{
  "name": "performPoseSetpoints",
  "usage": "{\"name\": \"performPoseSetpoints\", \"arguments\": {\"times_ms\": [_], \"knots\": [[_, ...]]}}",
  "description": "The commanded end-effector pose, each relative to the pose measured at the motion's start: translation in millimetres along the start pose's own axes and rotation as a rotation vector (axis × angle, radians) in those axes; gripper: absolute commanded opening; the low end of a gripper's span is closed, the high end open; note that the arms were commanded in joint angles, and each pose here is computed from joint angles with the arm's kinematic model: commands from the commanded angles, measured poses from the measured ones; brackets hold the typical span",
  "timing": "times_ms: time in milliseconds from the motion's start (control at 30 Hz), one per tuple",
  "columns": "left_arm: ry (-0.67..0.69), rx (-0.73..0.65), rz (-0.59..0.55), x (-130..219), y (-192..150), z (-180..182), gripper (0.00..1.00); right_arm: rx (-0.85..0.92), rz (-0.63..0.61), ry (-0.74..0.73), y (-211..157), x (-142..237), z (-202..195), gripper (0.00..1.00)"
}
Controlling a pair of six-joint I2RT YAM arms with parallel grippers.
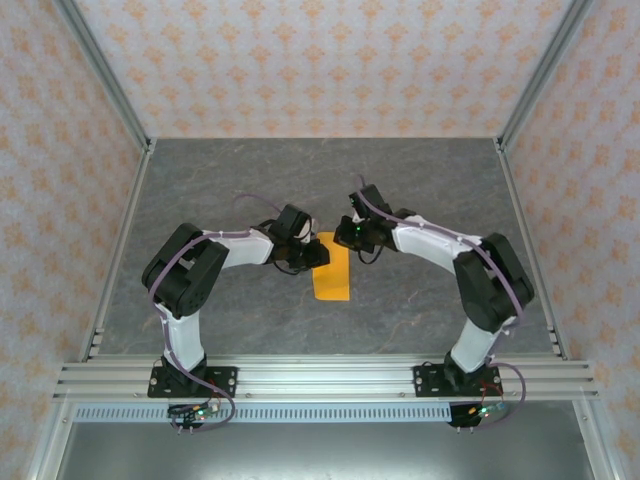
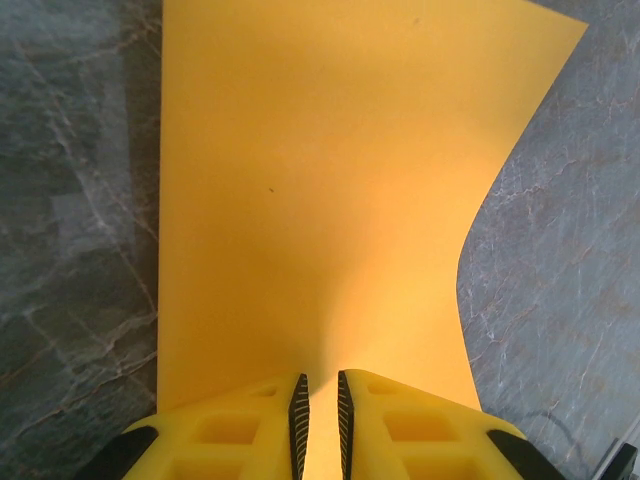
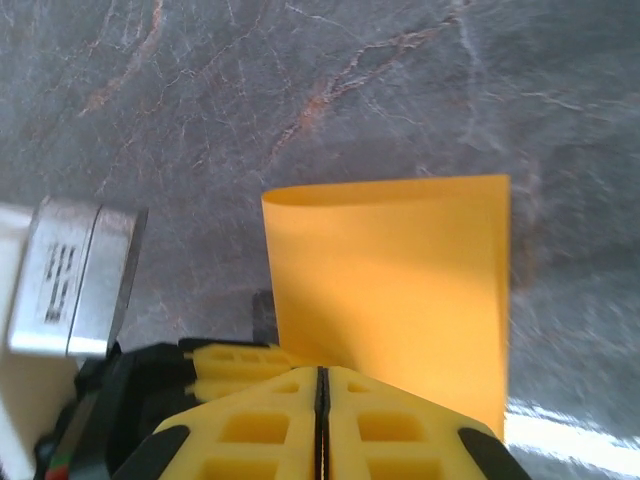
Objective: Fold a paper plane with a square sheet of paper (fold left side to right side)
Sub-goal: Hold the square sheet of paper at the center of the table.
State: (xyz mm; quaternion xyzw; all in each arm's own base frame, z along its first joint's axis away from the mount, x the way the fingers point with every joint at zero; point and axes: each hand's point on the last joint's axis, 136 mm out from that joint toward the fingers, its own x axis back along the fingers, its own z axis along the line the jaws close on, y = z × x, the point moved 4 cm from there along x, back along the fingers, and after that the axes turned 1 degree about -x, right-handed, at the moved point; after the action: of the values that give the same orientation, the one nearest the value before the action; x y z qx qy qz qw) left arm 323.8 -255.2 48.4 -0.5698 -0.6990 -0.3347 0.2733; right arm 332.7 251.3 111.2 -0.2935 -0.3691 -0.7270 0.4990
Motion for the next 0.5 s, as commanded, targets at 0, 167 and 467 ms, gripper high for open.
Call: {"name": "performPoseSetpoints", "arguments": {"times_ms": [0,167,467], "knots": [[0.132,0.026,0.073,-9.6,-24.8,27.4,0.20,0.000,0.023,0.001,4.4,-18.6,1.4,0.10],[0.140,0.024,0.078,-8.2,-24.6,27.1,0.20,-0.028,0.035,-0.050,5.8,-39.1,-10.9,0.10],[0.153,0.020,0.076,-5.7,-23.1,26.4,0.20,-0.068,0.082,-0.139,-4.4,-57.0,-36.7,0.10]]}}
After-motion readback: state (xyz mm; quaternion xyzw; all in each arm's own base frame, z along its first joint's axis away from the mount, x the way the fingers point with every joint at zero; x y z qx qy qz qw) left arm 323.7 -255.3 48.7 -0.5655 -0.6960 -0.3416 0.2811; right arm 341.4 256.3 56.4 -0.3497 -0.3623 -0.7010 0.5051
